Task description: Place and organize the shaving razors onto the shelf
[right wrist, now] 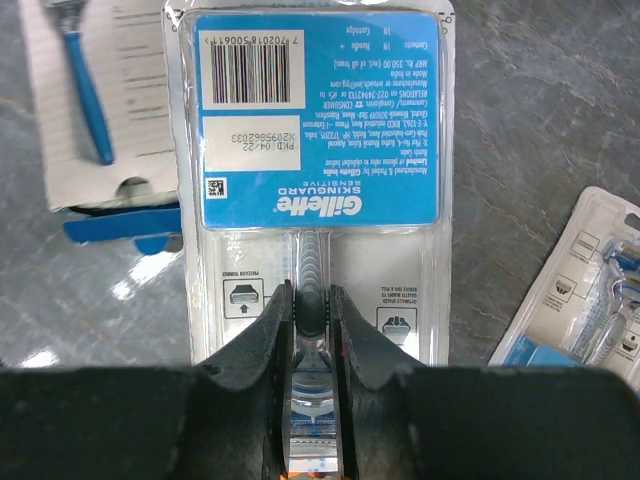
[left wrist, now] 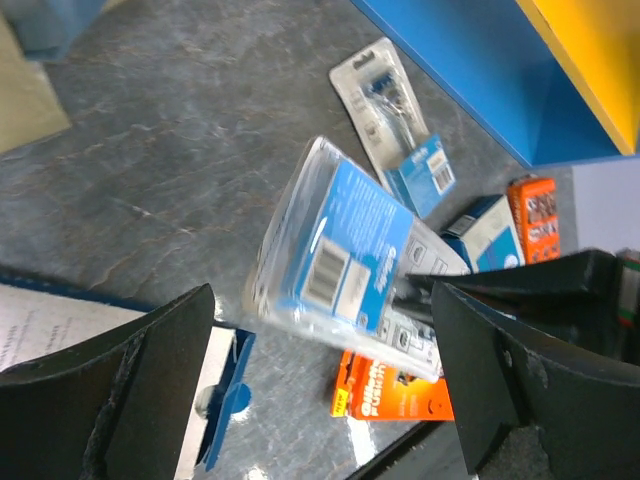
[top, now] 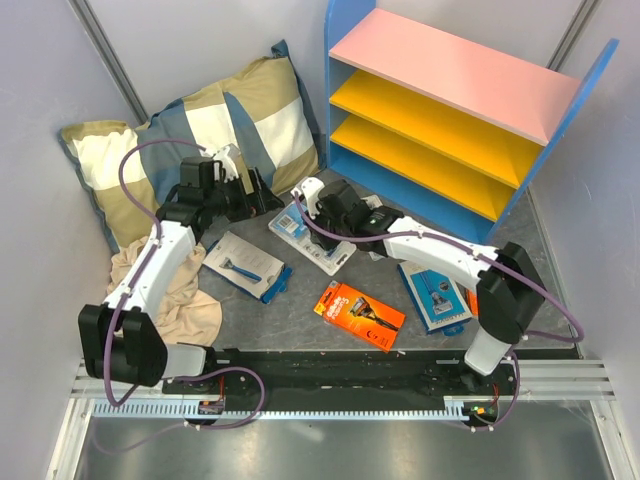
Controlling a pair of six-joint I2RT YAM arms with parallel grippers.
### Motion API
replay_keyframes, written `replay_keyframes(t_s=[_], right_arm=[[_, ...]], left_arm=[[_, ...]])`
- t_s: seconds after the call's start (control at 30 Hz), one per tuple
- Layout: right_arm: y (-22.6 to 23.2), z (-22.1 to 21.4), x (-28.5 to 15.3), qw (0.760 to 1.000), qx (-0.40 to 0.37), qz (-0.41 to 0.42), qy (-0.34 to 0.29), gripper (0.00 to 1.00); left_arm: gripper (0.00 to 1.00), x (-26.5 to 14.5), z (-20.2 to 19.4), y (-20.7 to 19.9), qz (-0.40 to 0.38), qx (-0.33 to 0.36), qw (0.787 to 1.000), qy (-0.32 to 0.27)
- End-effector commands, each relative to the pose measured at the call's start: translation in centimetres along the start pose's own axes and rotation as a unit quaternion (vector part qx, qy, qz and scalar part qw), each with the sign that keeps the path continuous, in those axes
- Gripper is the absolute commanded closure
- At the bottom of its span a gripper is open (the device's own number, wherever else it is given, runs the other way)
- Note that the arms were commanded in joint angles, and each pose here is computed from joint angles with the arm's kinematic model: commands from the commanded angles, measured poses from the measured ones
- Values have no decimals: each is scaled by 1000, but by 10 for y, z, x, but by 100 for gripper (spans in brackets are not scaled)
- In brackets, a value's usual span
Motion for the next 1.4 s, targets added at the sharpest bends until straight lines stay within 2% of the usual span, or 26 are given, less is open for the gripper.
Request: replay_keyframes(t_s=[0.0, 0.13, 0.27, 0.43, 0.53, 0.63, 0.67, 0.73, 0.77, 0.87, 0.97, 1.0, 1.07, 1.1, 1.13, 1.17, 1.27, 1.37], right_arm=[[16, 14, -28, 999, -24, 40, -25, 94], [18, 15, -36, 998, -24, 45, -31, 94], [22, 17, -40, 998, -24, 53, -36, 94], [27, 20, -40, 997, -23, 62, -38, 93], [30, 23, -42, 997, -24, 66, -43, 93], [34, 26, -43, 996, -26, 70, -44, 93], [35, 27, -44, 996, -27, 70, -45, 93], [34, 27, -44, 997, -25, 66, -45, 92], [33, 27, -44, 997, -24, 64, -44, 92], [27, 31, -49, 998, -13, 41, -50, 89], [12, 34, -55, 998, 13, -11, -56, 65], [10, 36, -57, 998, 26, -23, -60, 53], [-5, 38, -66, 994, 51, -69, -69, 41], [-7, 39, -70, 992, 68, -79, -72, 30], [-10, 39, -73, 990, 75, -87, -76, 28], [-13, 44, -81, 987, 86, -96, -91, 18], [-21, 49, -97, 978, 133, -107, -116, 7], [-25, 53, -110, 965, 204, -87, -142, 2]], left_arm=[[4, 4, -10, -13, -48, -3, 997, 53], [4, 12, -23, -7, -56, -22, 995, 85], [6, 16, -37, -16, -106, -42, 985, 127], [11, 20, -51, -14, -120, -55, 980, 148], [19, 19, -58, -15, -132, -55, 977, 159], [34, 19, -64, -18, -146, -55, 973, 171], [44, 19, -65, -19, -151, -55, 971, 175], [55, 19, -66, -20, -154, -56, 970, 178], [66, 19, -66, -19, -155, -55, 970, 177], [76, 20, -66, -20, -159, -58, 969, 178], [78, 20, -65, -22, -160, -65, 970, 173], [79, 20, -62, -24, -165, -62, 970, 166], [80, 18, -58, -27, -167, -65, 972, 154], [80, 19, -54, -29, -172, -61, 973, 144], [81, 18, -52, -31, -173, -60, 973, 138], [82, 17, -49, -33, -175, -65, 973, 133], [82, 16, -38, -40, -181, -66, 975, 112], [82, 13, -25, -49, -194, -69, 975, 84]])
Point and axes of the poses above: each gripper's point midway between its finger pads, its own x axis out along the fingers, its own y axis along the line the jaws close on, z = x × y, the point moved 2 cm from there along -x, back along the fingers, and after that the axes turned 5 degrees about -x, right-handed, at the moved point
